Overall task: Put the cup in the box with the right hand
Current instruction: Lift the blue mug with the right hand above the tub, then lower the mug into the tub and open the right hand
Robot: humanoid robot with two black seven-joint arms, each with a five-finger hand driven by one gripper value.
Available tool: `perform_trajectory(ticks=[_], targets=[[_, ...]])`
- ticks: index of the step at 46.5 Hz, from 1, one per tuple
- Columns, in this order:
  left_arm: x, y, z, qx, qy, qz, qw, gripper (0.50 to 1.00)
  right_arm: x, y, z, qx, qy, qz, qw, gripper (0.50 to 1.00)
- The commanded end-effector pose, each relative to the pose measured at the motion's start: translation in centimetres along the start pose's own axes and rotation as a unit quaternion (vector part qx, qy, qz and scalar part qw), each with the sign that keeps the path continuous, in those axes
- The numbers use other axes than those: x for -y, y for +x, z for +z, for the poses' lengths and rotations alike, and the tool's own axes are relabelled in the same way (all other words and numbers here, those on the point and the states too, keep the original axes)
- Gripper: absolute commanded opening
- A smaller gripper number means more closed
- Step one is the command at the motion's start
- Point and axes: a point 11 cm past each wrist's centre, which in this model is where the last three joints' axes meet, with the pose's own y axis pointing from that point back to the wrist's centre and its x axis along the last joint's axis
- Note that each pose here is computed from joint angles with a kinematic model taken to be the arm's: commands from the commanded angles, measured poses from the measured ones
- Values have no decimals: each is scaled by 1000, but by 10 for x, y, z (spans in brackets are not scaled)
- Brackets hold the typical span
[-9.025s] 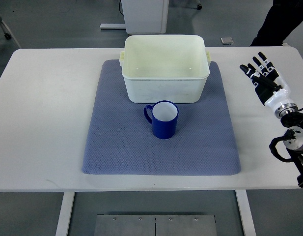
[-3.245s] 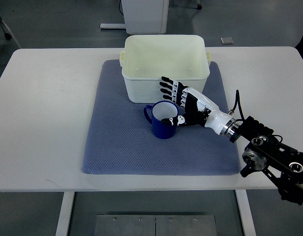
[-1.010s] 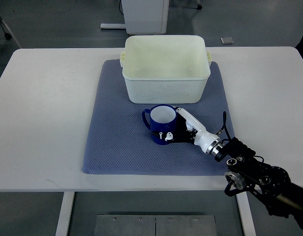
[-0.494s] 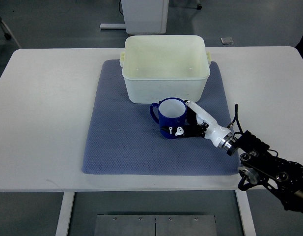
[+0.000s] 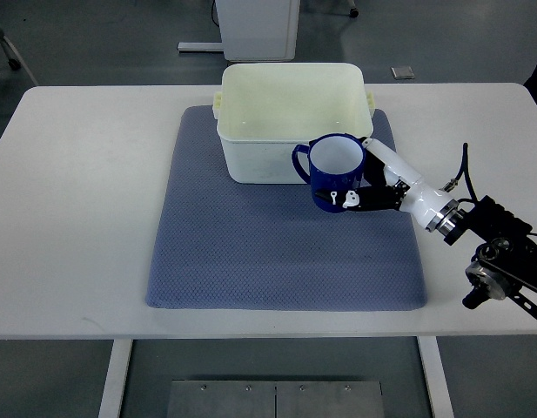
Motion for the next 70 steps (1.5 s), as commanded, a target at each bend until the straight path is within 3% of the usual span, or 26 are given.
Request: perform_trajectory(ticks=[1,24,52,70], targets=[[0,0,0,0,0,0,1000,1000,4,14,-17,-15,6,3,1000,500],[0,0,0,0,0,0,1000,1000,33,52,-84,-67,18,8,998,500],[0,0,0,0,0,0,1000,1000,109,47,-67,-52,-24,58,997,500],[0,0,0,0,0,0,1000,1000,132,24,-23,-36,-75,96,992,500]])
